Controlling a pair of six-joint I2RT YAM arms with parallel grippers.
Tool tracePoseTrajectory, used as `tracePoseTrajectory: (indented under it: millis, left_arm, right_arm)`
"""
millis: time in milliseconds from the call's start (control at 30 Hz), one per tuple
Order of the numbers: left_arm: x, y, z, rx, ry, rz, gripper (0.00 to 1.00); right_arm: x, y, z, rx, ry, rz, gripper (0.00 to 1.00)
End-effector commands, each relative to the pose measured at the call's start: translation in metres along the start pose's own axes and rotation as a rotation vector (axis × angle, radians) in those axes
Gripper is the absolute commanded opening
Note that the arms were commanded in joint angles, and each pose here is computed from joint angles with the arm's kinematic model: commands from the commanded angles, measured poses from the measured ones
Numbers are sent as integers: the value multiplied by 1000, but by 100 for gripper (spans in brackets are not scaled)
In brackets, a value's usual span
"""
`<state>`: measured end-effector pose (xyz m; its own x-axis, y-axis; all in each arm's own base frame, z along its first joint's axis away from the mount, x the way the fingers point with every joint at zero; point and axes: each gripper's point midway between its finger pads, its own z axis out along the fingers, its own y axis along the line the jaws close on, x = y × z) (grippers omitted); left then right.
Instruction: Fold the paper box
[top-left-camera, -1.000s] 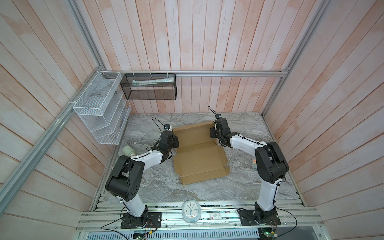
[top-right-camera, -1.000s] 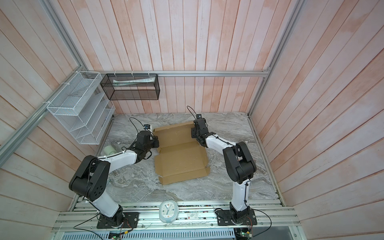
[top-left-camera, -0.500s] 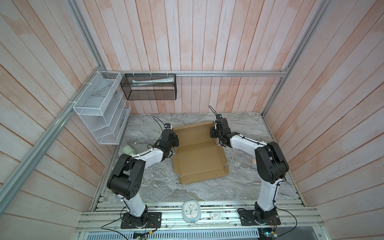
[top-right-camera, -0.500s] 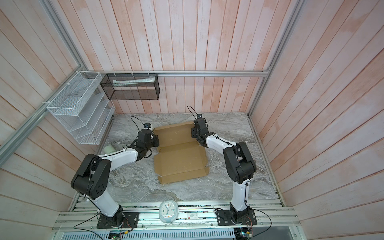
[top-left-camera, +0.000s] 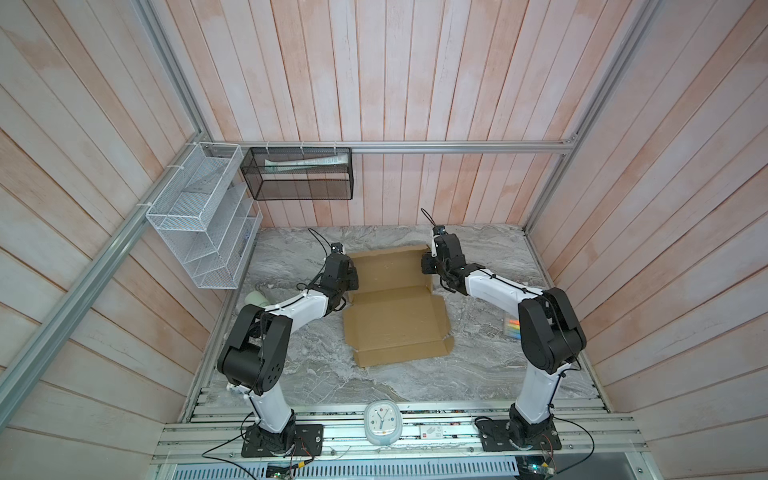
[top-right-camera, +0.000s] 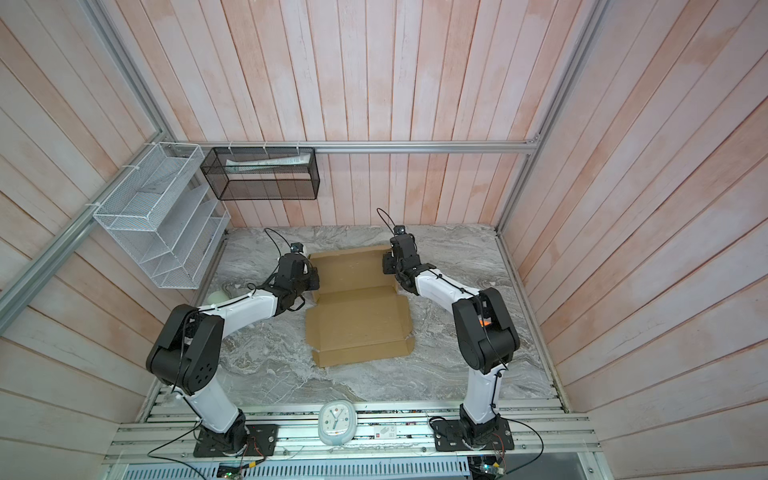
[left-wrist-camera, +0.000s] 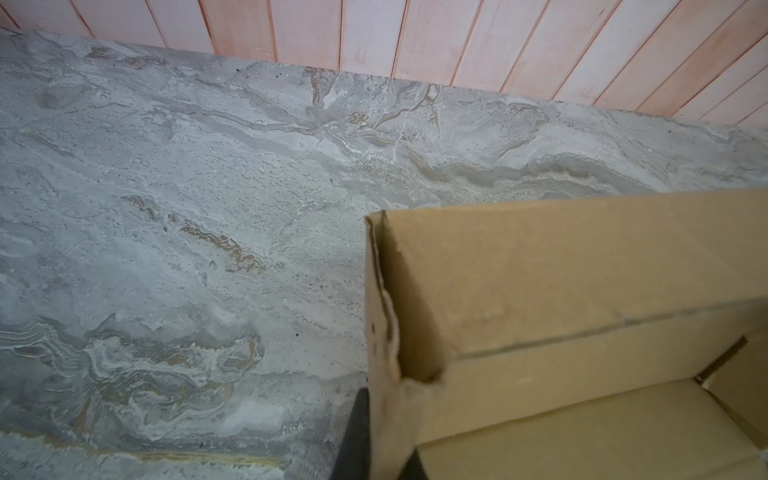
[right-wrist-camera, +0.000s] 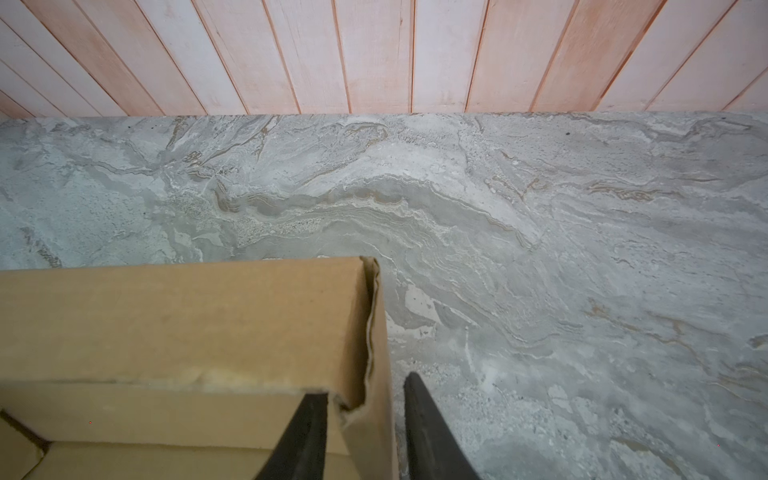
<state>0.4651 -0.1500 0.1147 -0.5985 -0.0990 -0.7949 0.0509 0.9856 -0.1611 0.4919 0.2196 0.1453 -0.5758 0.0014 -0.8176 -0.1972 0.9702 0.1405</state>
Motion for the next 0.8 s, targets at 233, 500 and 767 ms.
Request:
tracePoseTrajectory:
  millis: [233,500,767]
  left_arm:
    - [4,4,2,-37,110,85,0]
    - [7,3,2,-41,184,123,0]
    - [19,-1,8,-10,297,145,0]
  right_arm:
    - [-6,10,-30,-78,1,-13,36]
    - [-4,14,-37,-112,15,-15,36]
    - [-7,13,-50,-122,0,-19,36]
